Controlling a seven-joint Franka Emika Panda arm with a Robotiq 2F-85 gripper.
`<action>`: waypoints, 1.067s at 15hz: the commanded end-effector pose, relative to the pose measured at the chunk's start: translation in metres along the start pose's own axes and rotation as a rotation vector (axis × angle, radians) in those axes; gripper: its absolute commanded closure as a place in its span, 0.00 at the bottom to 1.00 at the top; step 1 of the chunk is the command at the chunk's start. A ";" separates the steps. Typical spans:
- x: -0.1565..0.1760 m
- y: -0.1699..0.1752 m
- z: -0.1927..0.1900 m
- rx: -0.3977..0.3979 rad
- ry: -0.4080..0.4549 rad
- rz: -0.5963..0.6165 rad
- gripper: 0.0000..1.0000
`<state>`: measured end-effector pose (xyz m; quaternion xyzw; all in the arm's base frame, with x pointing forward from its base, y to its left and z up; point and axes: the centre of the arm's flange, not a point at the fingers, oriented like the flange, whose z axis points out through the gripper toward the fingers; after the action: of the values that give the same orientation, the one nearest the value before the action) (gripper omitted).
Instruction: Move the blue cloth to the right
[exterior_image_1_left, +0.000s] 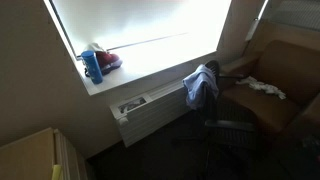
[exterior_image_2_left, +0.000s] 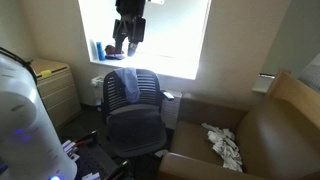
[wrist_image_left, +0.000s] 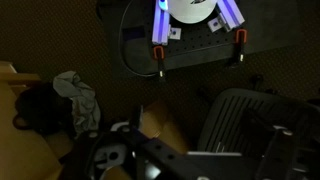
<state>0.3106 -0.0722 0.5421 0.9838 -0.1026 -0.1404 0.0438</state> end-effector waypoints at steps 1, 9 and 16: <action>0.000 0.000 0.000 0.000 0.000 0.000 0.00; 0.030 0.001 0.027 0.131 -0.122 -0.041 0.00; 0.086 -0.185 0.082 -0.126 -0.239 -0.197 0.00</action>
<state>0.3590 0.0345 0.4483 0.9682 0.0051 -0.2498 0.0086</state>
